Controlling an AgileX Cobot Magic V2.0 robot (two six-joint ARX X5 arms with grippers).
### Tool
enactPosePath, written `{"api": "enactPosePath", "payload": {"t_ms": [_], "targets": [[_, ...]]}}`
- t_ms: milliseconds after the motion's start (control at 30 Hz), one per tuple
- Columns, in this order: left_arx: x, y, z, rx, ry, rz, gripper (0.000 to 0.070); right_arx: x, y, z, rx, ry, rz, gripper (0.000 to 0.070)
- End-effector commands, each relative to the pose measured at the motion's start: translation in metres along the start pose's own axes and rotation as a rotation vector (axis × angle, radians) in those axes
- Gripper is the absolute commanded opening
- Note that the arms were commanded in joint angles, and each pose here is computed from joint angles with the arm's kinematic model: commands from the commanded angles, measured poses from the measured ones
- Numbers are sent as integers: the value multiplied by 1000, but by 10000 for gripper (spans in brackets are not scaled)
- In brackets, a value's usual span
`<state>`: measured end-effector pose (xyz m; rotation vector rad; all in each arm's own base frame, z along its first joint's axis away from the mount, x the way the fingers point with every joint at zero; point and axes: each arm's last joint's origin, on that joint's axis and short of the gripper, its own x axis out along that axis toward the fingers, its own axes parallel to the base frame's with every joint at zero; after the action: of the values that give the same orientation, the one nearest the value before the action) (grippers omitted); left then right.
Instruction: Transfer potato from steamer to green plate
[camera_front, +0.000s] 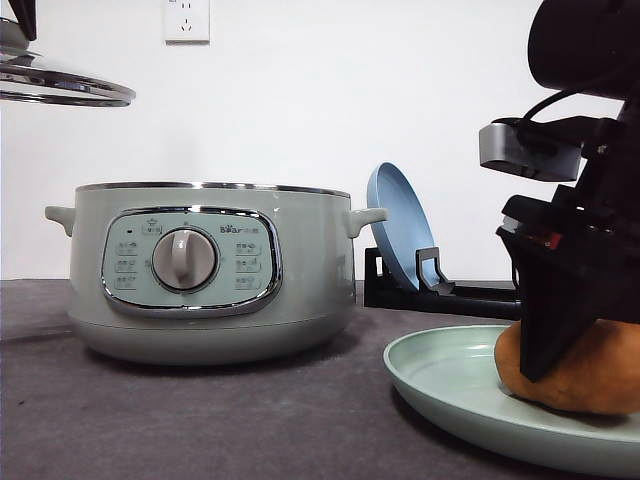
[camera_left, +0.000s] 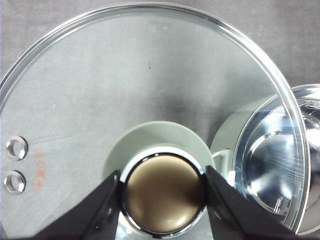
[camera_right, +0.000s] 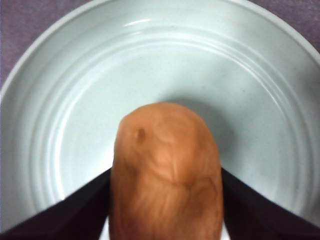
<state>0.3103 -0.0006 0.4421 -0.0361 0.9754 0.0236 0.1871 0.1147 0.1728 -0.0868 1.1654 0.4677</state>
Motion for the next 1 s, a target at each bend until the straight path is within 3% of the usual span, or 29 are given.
{"api": "enactPosePath", "payload": {"t_ms": [0,267,467,700,967], "targets": [[-9,0,5,-3,-49,-1,0,-4,3,8,-3,-17,2,528],[-9,-1,5,0,-48,-3,0,-61,13,33,-13,-107,17,690],[-8,-3,4,1,-45,-5,0,-134,22,35,-29,-203,35,695],[-9,-9,4,16,-42,-16,0,-227,28,13,-78,-464,80,695],[-9,-19,3,42,-41,-35,0,-284,26,-29,-100,-696,120,695]]}}
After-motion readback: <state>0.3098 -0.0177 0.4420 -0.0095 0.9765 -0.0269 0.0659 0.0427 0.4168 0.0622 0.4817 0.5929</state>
